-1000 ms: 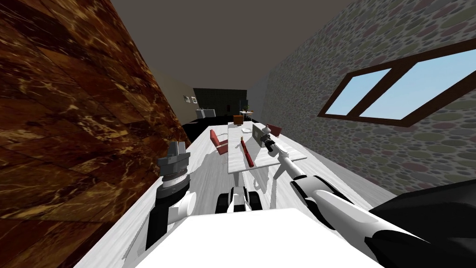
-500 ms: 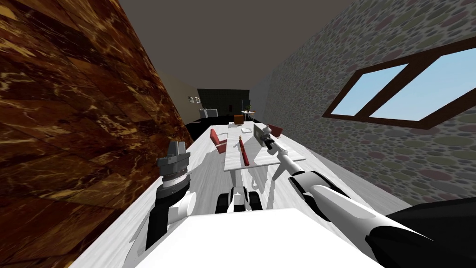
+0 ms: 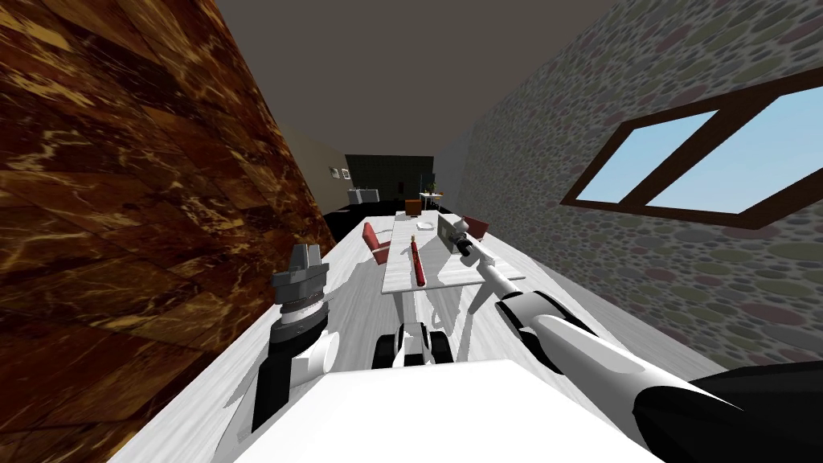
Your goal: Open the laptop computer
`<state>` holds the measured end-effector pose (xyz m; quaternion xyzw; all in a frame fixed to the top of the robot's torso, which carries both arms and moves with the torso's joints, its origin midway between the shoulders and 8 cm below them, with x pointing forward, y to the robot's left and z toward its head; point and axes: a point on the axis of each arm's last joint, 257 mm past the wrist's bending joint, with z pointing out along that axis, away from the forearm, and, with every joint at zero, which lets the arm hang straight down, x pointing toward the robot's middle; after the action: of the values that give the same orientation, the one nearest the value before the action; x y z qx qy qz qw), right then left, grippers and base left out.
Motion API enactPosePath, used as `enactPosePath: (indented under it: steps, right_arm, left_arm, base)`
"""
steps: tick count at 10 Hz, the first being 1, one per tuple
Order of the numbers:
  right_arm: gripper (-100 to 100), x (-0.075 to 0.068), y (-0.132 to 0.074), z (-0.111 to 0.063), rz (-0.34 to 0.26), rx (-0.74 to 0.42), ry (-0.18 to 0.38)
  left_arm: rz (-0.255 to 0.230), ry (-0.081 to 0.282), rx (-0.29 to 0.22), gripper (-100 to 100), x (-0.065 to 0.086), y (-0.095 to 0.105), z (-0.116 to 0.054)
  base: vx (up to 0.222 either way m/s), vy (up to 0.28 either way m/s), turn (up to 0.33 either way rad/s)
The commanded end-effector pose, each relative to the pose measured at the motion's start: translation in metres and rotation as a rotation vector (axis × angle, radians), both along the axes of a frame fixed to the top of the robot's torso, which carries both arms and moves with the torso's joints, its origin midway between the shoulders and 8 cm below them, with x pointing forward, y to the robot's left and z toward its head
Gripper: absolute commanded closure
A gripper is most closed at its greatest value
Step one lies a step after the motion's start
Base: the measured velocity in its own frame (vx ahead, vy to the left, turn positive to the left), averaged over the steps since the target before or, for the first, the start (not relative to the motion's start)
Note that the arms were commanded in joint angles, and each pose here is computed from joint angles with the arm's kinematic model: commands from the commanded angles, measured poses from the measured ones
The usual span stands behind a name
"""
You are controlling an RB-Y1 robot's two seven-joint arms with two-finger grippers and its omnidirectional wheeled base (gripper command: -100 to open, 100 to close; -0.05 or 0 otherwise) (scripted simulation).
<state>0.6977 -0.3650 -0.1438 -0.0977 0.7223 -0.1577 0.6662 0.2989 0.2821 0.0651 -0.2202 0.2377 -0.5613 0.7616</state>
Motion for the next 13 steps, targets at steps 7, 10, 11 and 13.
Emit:
enactPosePath:
  steps: [7,10,11,13]
  right_arm:
    - [100,0.001,0.008,-0.018,-0.012,0.291,0.002]
    - [100,-0.01,0.019,-0.056,-0.011,0.463,0.031]
    - [100,-0.01,0.019,-0.056,-0.011,0.463,0.031]
    - [100,-0.01,0.019,-0.056,-0.011,0.463,0.031]
  left_arm:
    - [0.0,0.0,0.0,0,0.0,0.0,0.0]
    - [0.0,0.0,0.0,0,0.0,0.0,0.0]
    - [0.0,0.0,0.0,0,0.0,0.0,0.0]
    - [0.0,0.0,0.0,0,0.0,0.0,0.0]
  base:
    - [0.005,-0.089,0.015]
    - [0.034,-0.073,0.005]
    - [0.029,-0.06,-0.007]
    - [0.009,-0.016,-0.014]
